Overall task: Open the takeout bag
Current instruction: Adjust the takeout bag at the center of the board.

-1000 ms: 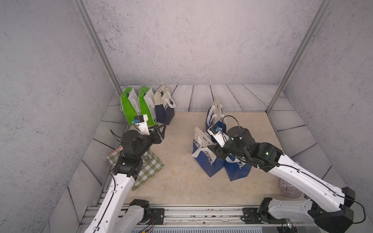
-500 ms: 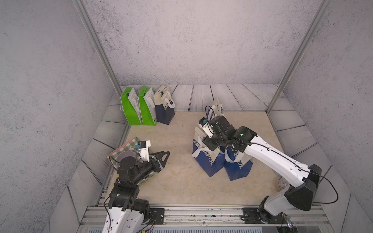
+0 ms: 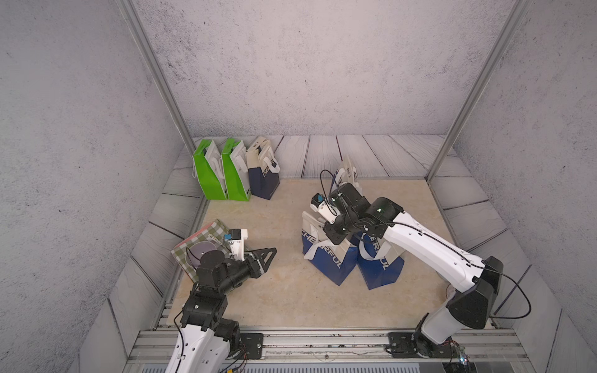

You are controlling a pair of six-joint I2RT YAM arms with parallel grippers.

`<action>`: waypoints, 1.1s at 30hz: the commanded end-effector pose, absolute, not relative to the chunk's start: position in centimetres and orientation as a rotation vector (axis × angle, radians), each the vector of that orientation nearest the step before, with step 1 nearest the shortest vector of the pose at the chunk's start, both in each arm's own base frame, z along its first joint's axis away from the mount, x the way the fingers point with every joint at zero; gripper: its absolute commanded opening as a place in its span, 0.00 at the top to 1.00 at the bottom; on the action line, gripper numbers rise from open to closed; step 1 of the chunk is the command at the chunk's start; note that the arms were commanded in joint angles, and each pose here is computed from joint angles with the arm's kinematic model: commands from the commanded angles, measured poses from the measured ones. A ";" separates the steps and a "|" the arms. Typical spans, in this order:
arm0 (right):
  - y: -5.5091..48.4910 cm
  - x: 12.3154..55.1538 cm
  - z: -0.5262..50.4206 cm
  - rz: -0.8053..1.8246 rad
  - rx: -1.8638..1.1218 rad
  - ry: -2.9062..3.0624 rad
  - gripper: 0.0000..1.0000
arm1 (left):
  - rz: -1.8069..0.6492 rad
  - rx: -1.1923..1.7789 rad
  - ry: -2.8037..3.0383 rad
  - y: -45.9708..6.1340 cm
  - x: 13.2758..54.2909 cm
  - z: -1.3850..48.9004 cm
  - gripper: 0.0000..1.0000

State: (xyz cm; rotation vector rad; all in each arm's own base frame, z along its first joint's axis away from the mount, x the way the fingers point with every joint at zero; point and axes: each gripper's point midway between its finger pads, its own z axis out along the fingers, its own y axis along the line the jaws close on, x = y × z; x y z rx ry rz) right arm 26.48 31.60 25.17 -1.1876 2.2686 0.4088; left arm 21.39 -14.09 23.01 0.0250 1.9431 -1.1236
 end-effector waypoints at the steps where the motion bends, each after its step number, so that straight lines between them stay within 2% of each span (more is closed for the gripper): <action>1: 33.3 23.2 27.7 0.631 -1.380 2.128 0.99 | -1.144 0.092 1.873 -14.8 21.3 23.9 0.48; 6: 33.6 20.3 27.2 0.718 -1.602 2.028 0.97 | -1.202 0.119 1.835 -15.8 21.0 23.2 0.47; 11: 32.8 19.9 26.0 0.663 -1.682 1.997 0.96 | -1.205 0.215 1.820 -17.5 19.7 22.6 0.45; 12: 32.8 19.7 25.9 0.668 -1.692 1.992 0.94 | -1.200 0.232 1.815 -17.8 19.5 22.4 0.44; 17: 32.5 20.0 26.1 0.651 -1.649 1.983 0.60 | -1.197 0.266 1.817 -18.9 19.1 21.2 0.43; 20: 32.1 20.1 26.7 0.630 -1.610 1.971 0.51 | -1.170 0.283 1.825 -19.2 19.4 20.7 0.42; 29: 30.1 20.9 27.1 0.513 -1.492 1.990 0.44 | -1.203 0.385 1.839 -21.7 19.0 19.4 0.43; 33: 29.9 21.6 28.0 0.490 -1.431 1.982 0.44 | -1.199 0.443 1.842 -22.6 18.1 18.9 0.48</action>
